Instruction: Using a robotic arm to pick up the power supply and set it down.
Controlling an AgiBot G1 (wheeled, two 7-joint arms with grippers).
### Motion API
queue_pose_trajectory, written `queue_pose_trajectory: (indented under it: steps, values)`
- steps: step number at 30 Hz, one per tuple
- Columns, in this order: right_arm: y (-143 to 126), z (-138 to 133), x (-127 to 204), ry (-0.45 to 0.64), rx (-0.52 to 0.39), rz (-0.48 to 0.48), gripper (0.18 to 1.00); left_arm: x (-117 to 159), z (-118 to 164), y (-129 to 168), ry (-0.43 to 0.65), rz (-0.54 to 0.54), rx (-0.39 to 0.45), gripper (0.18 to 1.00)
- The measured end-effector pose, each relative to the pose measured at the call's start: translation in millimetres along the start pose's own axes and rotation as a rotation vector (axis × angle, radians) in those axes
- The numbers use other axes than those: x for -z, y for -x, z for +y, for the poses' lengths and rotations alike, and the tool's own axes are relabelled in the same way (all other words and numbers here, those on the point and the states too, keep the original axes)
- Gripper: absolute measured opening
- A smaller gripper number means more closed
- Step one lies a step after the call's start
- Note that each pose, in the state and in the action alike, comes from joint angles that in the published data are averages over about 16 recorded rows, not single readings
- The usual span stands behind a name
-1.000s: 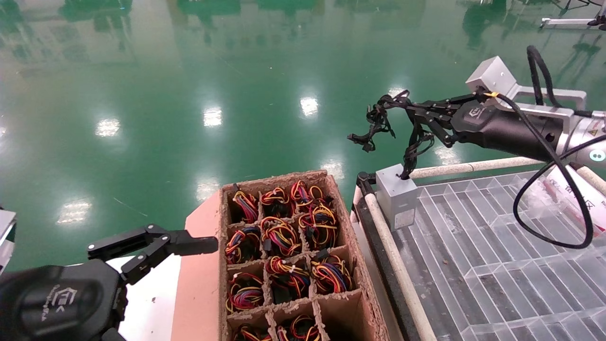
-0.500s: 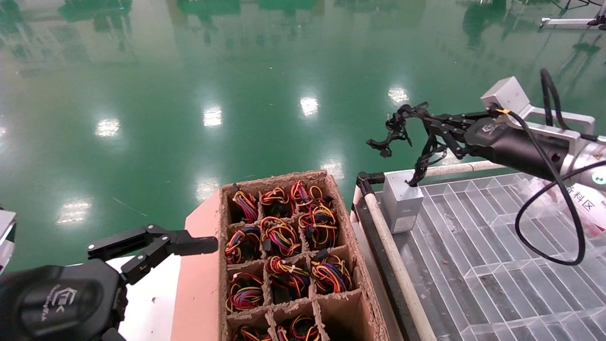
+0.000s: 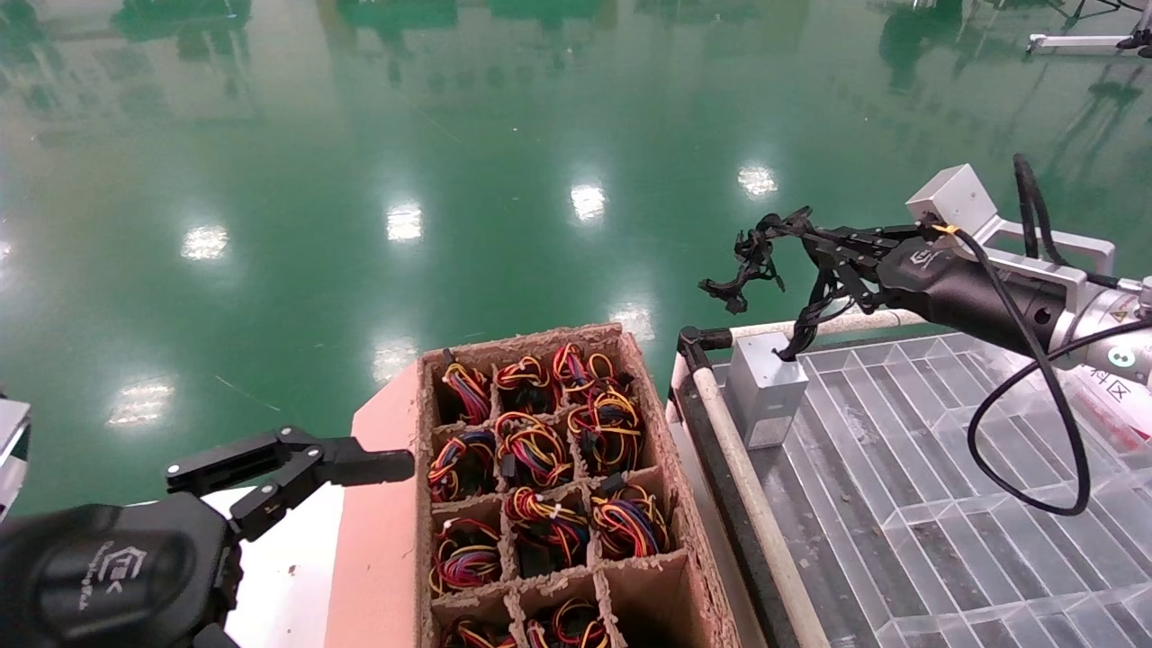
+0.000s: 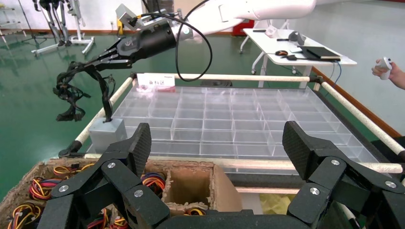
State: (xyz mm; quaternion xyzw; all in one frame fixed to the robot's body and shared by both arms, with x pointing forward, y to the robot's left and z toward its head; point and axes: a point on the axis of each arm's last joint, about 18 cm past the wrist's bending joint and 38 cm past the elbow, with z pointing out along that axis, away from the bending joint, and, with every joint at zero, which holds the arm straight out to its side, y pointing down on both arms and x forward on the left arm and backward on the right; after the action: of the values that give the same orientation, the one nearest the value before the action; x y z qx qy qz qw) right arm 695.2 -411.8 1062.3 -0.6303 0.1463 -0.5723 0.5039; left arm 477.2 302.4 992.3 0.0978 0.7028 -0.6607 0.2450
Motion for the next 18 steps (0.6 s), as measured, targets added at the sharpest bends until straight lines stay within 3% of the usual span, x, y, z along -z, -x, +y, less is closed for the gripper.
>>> queue_pose_trajectory:
  steps: [9,18]
  values:
    - [0.3,-0.7,-0.2,-0.002,-0.001,-0.002,0.276,0.0,0.0,0.0,0.0,0.0,0.0,1.001]
    - [8.5,-3.7,0.3,-0.038,-0.024,-0.036,0.424,0.0,0.0,0.0,0.0,0.0,0.0,1.001]
